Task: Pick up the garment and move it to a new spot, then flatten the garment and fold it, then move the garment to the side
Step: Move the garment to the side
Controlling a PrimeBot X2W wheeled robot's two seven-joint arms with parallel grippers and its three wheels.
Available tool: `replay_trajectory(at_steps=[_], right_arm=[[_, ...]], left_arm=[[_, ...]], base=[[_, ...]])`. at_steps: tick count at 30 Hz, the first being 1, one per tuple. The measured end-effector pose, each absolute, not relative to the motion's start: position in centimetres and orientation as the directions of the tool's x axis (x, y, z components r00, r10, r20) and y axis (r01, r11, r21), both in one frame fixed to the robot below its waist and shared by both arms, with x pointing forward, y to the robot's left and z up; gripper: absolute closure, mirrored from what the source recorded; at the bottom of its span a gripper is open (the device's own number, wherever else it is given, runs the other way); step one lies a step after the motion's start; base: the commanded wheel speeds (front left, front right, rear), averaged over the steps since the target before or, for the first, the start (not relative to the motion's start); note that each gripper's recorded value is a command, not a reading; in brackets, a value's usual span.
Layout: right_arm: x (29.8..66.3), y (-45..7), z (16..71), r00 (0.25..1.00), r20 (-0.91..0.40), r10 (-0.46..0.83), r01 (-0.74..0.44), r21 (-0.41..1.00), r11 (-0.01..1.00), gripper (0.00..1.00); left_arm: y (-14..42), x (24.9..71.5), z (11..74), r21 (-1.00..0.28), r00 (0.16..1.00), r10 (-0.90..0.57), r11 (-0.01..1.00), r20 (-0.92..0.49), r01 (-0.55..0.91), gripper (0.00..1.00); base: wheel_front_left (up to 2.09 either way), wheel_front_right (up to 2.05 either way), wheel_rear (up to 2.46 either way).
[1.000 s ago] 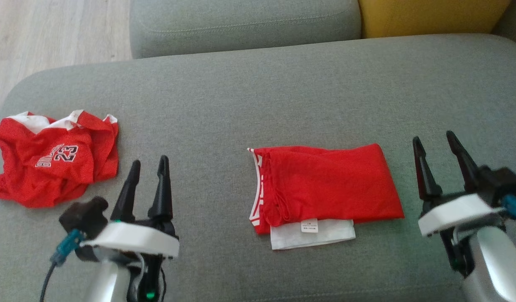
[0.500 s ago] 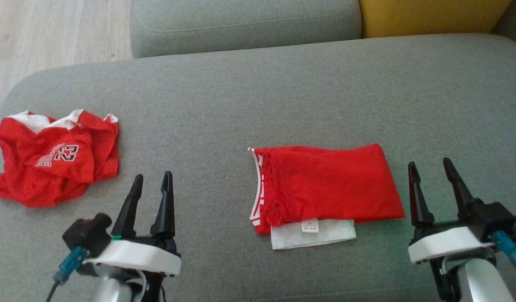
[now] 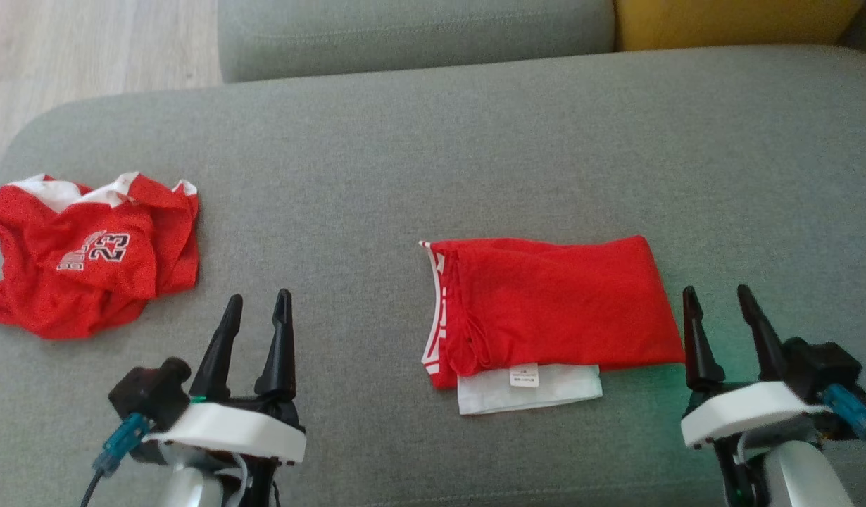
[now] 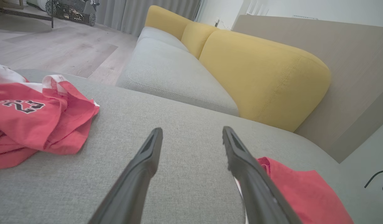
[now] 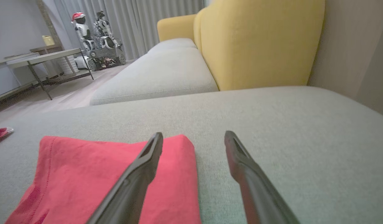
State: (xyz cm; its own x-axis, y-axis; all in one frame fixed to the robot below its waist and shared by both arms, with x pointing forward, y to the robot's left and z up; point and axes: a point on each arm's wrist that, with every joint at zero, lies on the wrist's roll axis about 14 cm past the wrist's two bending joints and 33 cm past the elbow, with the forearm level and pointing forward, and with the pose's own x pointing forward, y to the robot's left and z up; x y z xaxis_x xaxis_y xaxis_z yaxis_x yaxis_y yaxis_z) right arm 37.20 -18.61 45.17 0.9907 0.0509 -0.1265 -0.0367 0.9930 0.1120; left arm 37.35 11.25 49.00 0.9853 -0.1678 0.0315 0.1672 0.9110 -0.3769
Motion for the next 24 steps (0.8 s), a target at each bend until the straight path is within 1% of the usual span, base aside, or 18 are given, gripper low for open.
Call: replay_trajectory(at_steps=[2, 3, 9, 14, 21, 22, 23, 24], right_arm=[[37.5, -18.5, 43.9, 0.983, -0.176, 0.054, -0.031, 0.128, 0.991, 0.0], [37.5, -18.5, 43.9, 0.983, -0.176, 0.054, -0.031, 0.128, 0.991, 0.0], [39.2, -17.8, 41.3, 0.952, -0.298, 0.071, -0.013, 0.193, 0.981, 0.0], [39.4, -17.4, 38.6, 0.915, -0.397, 0.079, 0.006, 0.21, 0.978, 0.0], [39.7, -16.8, 36.7, 0.883, -0.459, 0.095, 0.007, 0.216, 0.976, 0.0], [39.7, -16.5, 36.5, 0.879, -0.466, 0.103, 0.0, 0.216, 0.976, 0.55], [39.8, -16.2, 36.5, 0.877, -0.467, 0.111, -0.008, 0.218, 0.976, 1.0], [39.9, -16.0, 36.5, 0.877, -0.466, 0.119, -0.018, 0.217, 0.976, 1.0]], left_arm=[[11.2, 37.5, 48.5, -0.379, 0.985, -0.17, 0.911, 0.017, 0.163, 0.0], [11.2, 37.5, 48.5, -0.379, 0.985, -0.17, 0.911, 0.017, 0.163, 0.0], [10.9, 38.3, 47.7, -0.375, 0.984, -0.18, 0.912, -0.004, 0.165, 0.0], [11.2, 38.8, 47.5, -0.372, 0.985, -0.171, 0.915, -0.009, 0.156, 0.0], [11.6, 38.9, 46.9, -0.371, 0.987, -0.161, 0.918, -0.028, 0.139, 0.0], [11.6, 39.0, 46.8, -0.371, 0.987, -0.161, 0.918, -0.029, 0.138, 0.0], [11.6, 39.0, 46.8, -0.371, 0.987, -0.161, 0.918, -0.03, 0.138, 0.0], [11.6, 39.0, 46.7, -0.369, 0.986, -0.163, 0.919, -0.03, 0.14, 0.0]], base=[[0.0, 0.0, 0.0], [0.0, 0.0, 0.0], [0.0, 0.0, 0.0], [0.0, 0.0, 0.0], [0.0, 0.0, 0.0], [0.0, 0.0, 0.0], [0.0, 0.0, 0.0], [0.0, 0.0, 0.0]])
